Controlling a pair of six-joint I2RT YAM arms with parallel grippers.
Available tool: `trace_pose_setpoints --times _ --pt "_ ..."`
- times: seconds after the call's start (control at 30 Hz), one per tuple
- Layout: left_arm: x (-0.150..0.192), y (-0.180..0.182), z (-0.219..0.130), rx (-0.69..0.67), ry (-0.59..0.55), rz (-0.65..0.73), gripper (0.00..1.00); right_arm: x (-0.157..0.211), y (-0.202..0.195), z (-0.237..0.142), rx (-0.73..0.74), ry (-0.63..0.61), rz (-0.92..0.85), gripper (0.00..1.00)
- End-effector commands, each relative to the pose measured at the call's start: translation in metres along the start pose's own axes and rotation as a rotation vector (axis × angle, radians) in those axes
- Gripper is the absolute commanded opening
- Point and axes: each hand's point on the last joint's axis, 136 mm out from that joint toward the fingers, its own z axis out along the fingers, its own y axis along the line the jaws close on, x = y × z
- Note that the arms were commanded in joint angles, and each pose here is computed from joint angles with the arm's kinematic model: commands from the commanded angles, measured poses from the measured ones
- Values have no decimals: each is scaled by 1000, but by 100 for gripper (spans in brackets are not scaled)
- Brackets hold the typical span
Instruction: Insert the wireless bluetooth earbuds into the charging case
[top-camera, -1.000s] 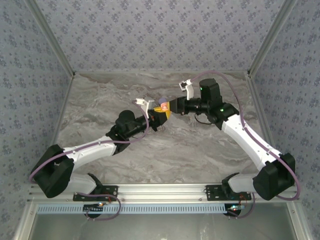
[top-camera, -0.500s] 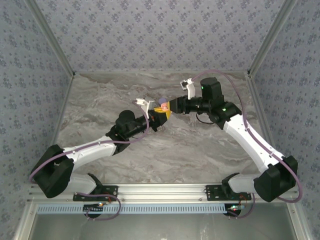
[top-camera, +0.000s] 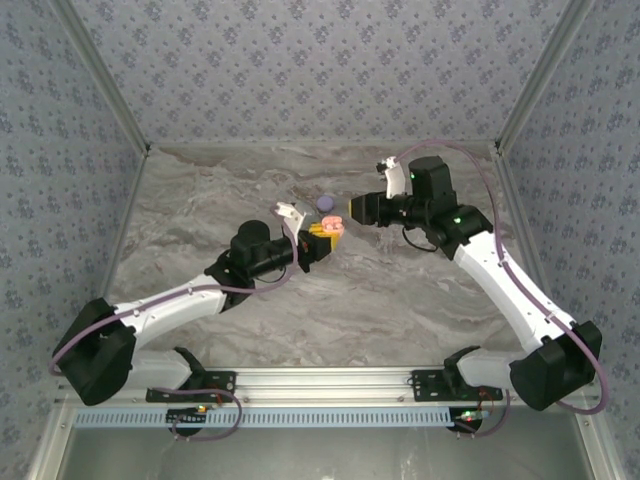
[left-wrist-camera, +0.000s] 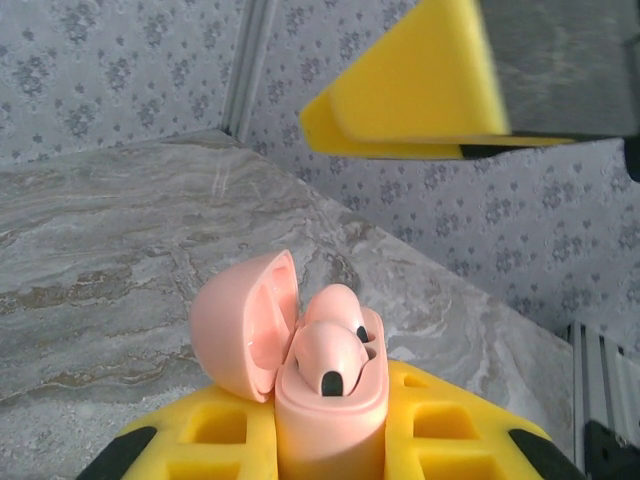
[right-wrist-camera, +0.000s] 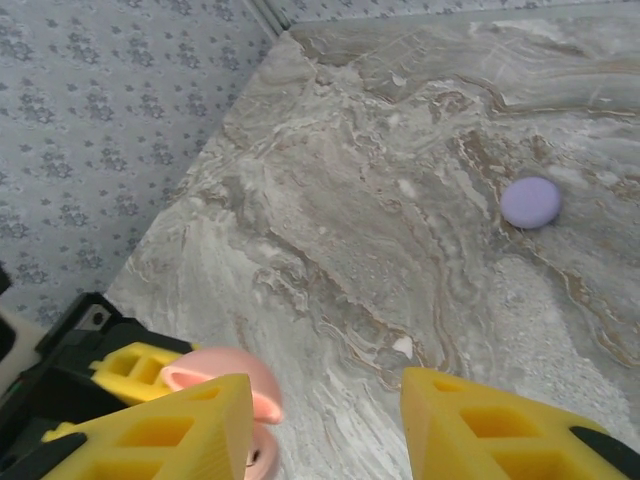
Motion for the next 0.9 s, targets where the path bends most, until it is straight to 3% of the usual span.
trace_pose_setpoints --times 0.0,0.33,0.87 --pt "-10 -22 -4 91 -9 93 12 11 -10 2 17 62 15 43" --pt "-9 -39 -7 190 2 180 12 27 -13 17 -32 163 58 28" --pt "-6 -40 -5 193 10 190 10 40 22 18 -251 241 49 26"
